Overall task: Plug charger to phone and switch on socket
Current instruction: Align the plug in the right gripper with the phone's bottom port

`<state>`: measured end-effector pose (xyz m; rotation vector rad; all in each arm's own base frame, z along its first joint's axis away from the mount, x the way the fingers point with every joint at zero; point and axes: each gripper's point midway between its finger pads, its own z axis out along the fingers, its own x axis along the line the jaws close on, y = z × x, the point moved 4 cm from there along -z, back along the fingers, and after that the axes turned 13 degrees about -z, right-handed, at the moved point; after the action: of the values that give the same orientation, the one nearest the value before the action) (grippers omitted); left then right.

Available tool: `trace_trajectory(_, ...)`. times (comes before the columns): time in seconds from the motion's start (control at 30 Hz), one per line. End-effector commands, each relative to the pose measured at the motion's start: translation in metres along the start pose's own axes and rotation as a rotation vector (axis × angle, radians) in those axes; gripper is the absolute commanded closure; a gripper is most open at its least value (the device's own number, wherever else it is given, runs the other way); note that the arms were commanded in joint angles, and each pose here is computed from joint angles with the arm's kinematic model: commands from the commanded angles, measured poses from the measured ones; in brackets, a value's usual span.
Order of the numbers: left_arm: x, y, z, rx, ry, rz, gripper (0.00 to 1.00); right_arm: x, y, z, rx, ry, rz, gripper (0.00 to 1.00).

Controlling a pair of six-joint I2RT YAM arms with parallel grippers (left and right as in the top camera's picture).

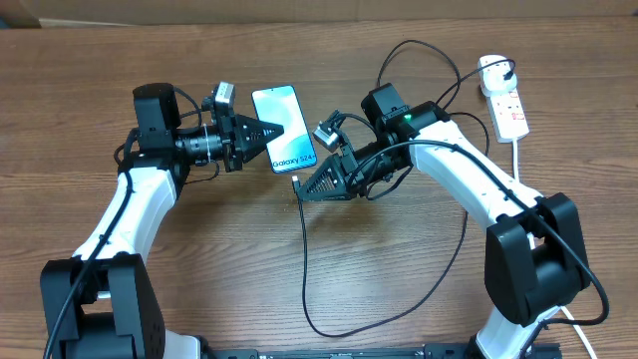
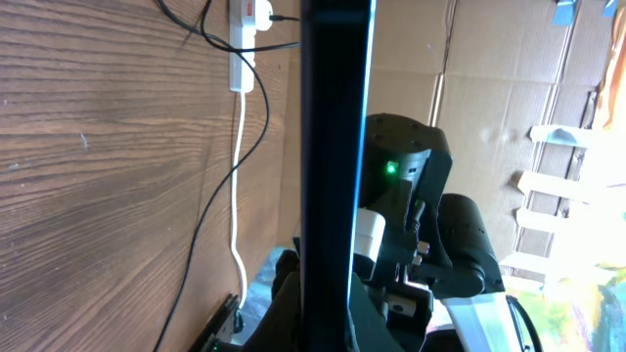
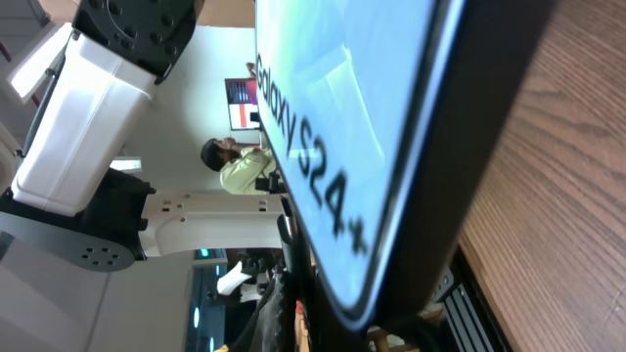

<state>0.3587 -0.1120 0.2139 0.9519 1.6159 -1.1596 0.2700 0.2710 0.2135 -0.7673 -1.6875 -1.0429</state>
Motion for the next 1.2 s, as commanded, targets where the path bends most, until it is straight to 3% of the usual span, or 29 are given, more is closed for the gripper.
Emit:
trace_trajectory(0.0, -0.0062, -0.0085, 0.0020, 0.056, -0.022, 0.037, 0.96, 0.0116, 0.0020, -0.0020, -0.012, 0.025, 0.004, 0.96)
trace_trajectory(1.17, -0.0056, -0.0060, 0.0008, 0.040, -0.018, 0.038, 0.96, 0.0068, 0.0038, -0.0097, -0.030, -0.003, 0.025, 0.96)
